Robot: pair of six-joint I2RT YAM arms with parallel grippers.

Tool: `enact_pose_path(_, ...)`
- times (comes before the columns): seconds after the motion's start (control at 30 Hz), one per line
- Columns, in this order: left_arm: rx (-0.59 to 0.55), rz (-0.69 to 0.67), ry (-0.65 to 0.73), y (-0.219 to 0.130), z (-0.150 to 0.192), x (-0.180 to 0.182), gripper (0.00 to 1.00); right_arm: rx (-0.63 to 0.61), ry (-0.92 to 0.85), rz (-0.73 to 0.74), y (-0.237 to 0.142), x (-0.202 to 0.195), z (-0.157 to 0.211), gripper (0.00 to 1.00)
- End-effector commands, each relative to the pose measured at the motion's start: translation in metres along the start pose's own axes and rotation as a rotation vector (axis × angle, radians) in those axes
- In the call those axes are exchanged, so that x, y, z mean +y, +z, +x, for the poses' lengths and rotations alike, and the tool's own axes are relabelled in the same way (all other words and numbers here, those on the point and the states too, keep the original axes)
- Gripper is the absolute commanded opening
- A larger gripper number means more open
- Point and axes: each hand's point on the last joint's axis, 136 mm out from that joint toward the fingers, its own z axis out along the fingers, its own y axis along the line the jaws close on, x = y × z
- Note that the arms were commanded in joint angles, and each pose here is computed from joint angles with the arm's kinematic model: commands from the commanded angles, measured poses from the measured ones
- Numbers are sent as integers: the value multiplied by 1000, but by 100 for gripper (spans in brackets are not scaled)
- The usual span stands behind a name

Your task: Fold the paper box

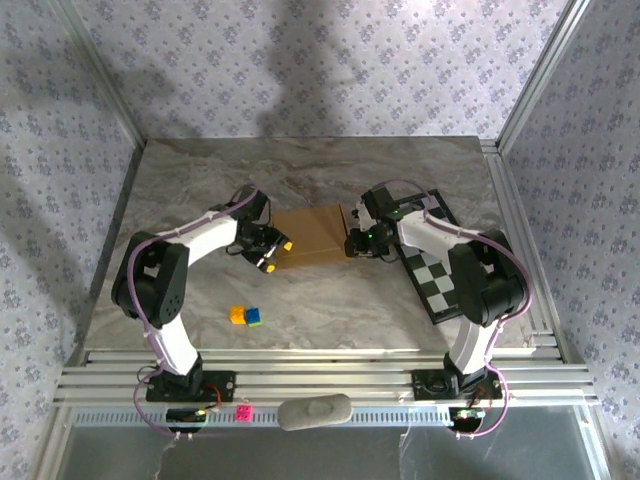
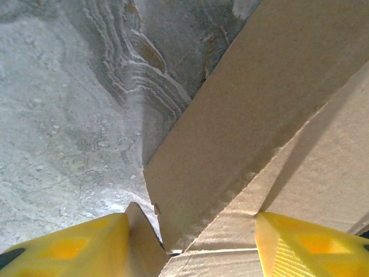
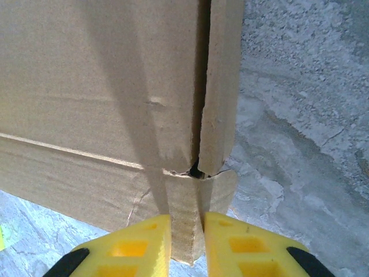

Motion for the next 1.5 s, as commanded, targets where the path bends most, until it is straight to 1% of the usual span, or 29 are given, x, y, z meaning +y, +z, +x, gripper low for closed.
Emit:
enact_pose_path(0.0,-12,-4,-36,3,-3,6,57,7,18,-20,3,1,-1,22)
enact_pose_path(0.27,-20,-24,-33,8,-7,14,54,5,17,-24,5,1,-2,22)
enact_pose_path(0.63,-14,-86,-39,8,-11,30,55,-49,-23,-72,6,0,-7,18)
enact_pose_path(0.87,-7,-92,-42,10,-12,32,55,-81,-23,-89,8,-4,-9,16)
enact_pose_path(1.07,-2,-94,-56,12,-14,33,55,-101,-46,-99,8,-6,-9,17)
enact_pose_path(1.27,3,-94,-75,12,-17,36,55,-167,-113,-110,7,-5,-11,20)
enact_pose_path(1.47,15,-100,-83,16,-17,38,54,-249,-203,-124,8,-5,-6,19)
